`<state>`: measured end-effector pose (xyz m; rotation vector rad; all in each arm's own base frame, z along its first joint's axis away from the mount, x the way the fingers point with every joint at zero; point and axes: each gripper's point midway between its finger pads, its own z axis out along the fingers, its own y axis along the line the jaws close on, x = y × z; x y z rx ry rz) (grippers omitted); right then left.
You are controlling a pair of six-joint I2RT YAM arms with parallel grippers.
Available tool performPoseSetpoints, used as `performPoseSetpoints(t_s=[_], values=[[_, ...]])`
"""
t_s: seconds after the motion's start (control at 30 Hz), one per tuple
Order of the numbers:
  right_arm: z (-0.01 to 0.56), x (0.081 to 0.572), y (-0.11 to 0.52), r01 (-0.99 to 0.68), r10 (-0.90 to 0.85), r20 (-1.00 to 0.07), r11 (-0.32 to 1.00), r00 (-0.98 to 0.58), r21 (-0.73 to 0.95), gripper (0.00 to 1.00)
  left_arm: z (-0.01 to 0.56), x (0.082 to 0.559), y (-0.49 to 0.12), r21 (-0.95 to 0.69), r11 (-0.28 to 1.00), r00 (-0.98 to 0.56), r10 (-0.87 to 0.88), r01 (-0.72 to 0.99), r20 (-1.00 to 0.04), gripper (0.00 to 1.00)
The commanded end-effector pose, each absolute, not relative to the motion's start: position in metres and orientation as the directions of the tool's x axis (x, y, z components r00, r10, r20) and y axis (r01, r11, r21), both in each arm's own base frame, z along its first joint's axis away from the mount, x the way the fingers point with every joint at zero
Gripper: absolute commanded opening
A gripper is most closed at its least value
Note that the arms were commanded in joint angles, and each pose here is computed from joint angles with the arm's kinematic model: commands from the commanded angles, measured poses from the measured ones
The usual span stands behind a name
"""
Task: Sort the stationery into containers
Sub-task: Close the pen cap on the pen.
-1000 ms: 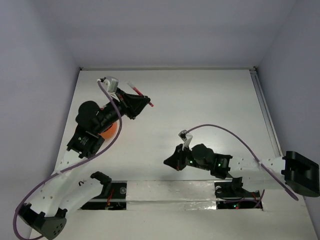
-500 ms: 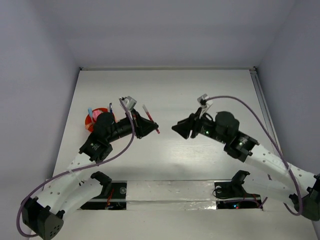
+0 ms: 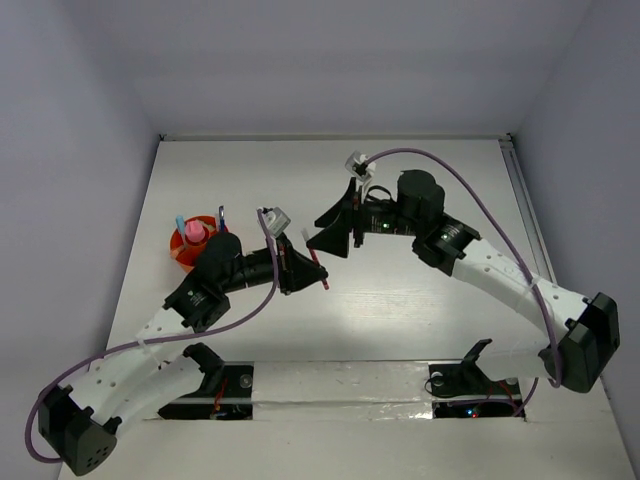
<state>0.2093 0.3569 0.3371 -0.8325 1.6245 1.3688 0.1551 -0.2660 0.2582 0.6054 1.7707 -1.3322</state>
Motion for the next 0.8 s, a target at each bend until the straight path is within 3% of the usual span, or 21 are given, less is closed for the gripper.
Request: performPoseSetpoints(t_s=[0.0,0.13,0.4,0.57,0.6,0.63,0.7,0.77], values=[[0.380,0.194,0.361,-0.924,0.075,-0.923,0.044,-0.377,0.381,0.78,0.273,0.153,-0.269,-0.509,0.282,-0.498,-0.115,0.813,-0.859,0.00],[0.372,0.196,0.366,-0.916,0.064,-0.915,0.029,-0.398,0.401,0.68,0.273,0.154,-0.269,-0.509,0.286,-0.498,-0.115,0.812,-0.859,0.00],[0.360,0.199,0.376,-0.896,0.052,-0.895,-0.010,-0.444,0.444,0.60,0.267,0.156,-0.273,-0.521,0.294,-0.515,-0.104,0.802,-0.851,0.00],[0.357,0.202,0.381,-0.888,0.046,-0.887,-0.022,-0.460,0.459,0.38,0.267,0.156,-0.274,-0.519,0.297,-0.513,-0.105,0.802,-0.852,0.00],[0.356,0.202,0.380,-0.888,0.049,-0.886,-0.020,-0.460,0.460,0.27,0.268,0.156,-0.274,-0.517,0.297,-0.511,-0.104,0.803,-0.853,0.00],[0.358,0.202,0.379,-0.889,0.058,-0.887,-0.011,-0.457,0.457,0.09,0.268,0.157,-0.273,-0.518,0.307,-0.512,-0.107,0.798,-0.852,0.00],[0.351,0.205,0.376,-0.888,0.061,-0.888,0.027,-0.456,0.458,0.01,0.270,0.159,-0.271,-0.512,0.322,-0.504,-0.115,0.796,-0.856,0.00],[0.354,0.204,0.369,-0.892,0.084,-0.893,0.057,-0.442,0.447,0.00,0.272,0.161,-0.269,-0.506,0.337,-0.493,-0.129,0.794,-0.860,0.00]])
